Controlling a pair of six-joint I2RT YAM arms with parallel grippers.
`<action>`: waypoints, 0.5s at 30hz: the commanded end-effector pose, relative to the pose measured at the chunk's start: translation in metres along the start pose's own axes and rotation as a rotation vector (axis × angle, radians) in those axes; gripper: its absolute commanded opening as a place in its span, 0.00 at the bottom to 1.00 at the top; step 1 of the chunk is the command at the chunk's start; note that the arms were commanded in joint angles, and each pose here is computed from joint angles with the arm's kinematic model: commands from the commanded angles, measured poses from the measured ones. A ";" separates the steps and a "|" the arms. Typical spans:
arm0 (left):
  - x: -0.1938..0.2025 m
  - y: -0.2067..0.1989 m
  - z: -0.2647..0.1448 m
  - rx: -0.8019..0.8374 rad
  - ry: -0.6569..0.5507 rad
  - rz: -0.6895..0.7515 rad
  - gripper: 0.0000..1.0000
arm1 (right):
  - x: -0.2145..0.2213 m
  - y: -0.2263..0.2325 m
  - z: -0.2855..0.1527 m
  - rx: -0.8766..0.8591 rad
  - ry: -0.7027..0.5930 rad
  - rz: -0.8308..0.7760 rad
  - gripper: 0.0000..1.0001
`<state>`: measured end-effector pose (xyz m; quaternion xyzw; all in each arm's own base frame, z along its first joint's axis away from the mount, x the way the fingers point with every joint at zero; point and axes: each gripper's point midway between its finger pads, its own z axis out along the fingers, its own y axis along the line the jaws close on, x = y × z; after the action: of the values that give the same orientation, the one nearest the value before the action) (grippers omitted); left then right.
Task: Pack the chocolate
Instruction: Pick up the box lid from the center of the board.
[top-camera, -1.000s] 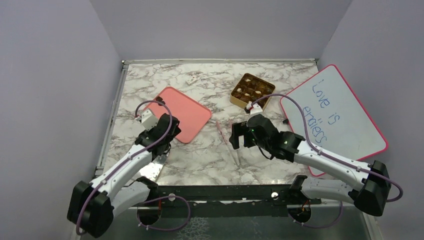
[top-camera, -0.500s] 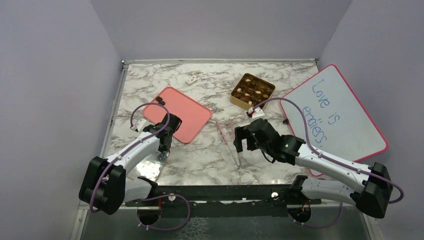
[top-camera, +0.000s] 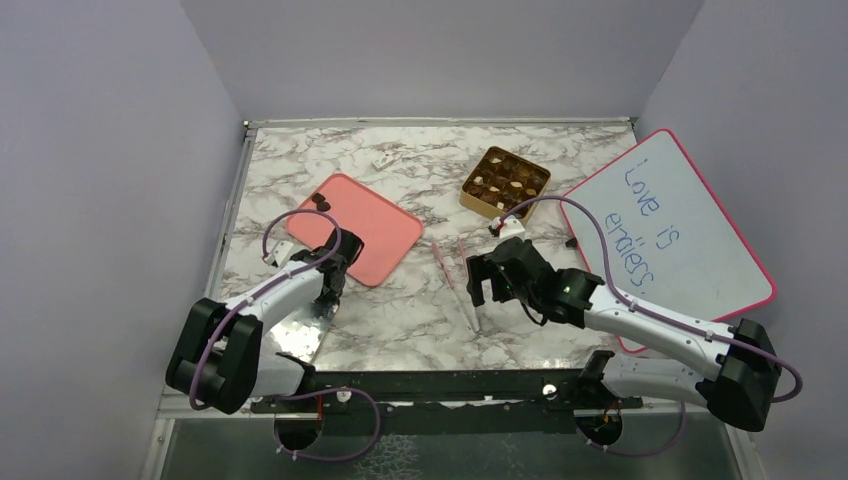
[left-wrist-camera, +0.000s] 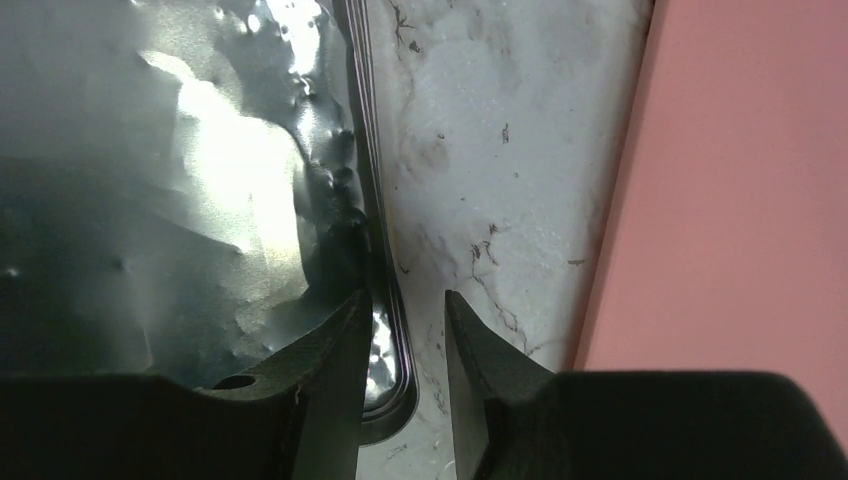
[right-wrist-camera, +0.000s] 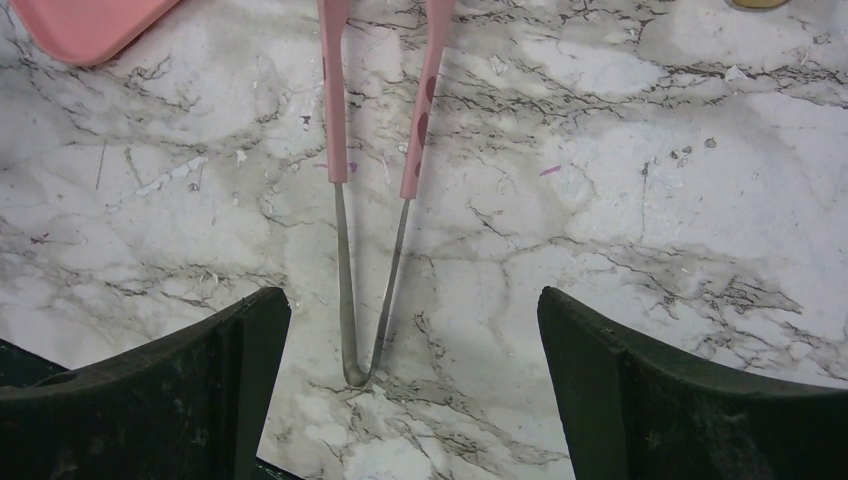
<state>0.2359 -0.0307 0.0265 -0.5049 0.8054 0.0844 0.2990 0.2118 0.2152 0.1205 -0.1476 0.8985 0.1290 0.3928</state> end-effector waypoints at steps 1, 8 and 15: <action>0.006 0.004 0.008 -0.032 0.016 -0.025 0.34 | -0.004 -0.005 -0.001 0.033 -0.017 -0.021 1.00; 0.020 0.011 0.015 -0.091 0.067 -0.067 0.29 | -0.009 -0.002 -0.002 0.022 -0.034 -0.020 1.00; 0.018 0.003 0.012 -0.088 0.077 0.004 0.00 | -0.019 0.014 -0.012 -0.092 -0.073 -0.054 1.00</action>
<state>0.2402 -0.0304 0.0176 -0.5267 0.7947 0.1001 0.2847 0.2120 0.2148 0.1229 -0.1660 0.8936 0.1265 0.3975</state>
